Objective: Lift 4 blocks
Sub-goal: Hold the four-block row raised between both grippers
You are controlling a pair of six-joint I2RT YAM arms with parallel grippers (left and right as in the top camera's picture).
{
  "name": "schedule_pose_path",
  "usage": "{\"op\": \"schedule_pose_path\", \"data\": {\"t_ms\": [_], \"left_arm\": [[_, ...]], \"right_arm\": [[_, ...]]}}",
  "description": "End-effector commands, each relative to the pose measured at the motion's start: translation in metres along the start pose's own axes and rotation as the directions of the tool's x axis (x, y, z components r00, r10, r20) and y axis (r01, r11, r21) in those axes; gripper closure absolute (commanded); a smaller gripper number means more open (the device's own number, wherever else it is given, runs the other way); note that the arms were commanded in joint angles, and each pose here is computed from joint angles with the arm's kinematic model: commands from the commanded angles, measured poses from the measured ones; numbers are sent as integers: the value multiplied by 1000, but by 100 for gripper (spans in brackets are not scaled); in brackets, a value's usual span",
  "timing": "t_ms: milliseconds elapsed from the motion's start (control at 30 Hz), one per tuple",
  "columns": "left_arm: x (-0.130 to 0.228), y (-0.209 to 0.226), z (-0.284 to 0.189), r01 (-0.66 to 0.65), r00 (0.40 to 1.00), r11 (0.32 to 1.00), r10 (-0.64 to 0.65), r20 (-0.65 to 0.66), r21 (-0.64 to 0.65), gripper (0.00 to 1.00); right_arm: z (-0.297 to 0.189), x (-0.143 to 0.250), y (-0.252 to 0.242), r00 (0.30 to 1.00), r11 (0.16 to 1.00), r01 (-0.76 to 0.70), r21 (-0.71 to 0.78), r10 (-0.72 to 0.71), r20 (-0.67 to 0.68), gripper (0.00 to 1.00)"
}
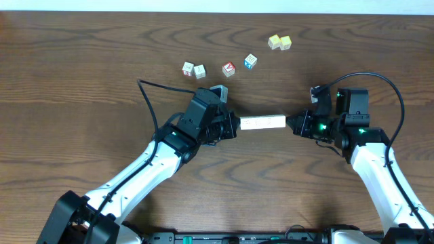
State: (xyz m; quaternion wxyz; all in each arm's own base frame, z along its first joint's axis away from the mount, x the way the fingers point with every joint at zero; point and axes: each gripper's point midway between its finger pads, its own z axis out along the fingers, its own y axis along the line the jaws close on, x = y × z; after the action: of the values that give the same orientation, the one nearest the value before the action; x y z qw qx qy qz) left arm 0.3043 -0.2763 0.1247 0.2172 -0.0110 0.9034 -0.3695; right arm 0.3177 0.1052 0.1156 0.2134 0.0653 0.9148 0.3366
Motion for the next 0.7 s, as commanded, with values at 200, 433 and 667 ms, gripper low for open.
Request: {"op": "schedule_pose_path", "data": {"t_ms": [200, 433, 667], "left_arm": [[13, -47, -8, -46, 997, 986, 56, -59, 162, 93], [13, -48, -8, -47, 997, 986, 57, -59, 163, 93], [13, -47, -8, -43, 997, 986, 53, -60, 163, 93]], "right_arm": [[-1, 18, 45, 995, 977, 5, -215, -26, -93, 99], [-1, 18, 45, 995, 976, 5, -215, -26, -93, 99], [-1, 18, 45, 995, 977, 5, -215, -26, -93, 99]]}}
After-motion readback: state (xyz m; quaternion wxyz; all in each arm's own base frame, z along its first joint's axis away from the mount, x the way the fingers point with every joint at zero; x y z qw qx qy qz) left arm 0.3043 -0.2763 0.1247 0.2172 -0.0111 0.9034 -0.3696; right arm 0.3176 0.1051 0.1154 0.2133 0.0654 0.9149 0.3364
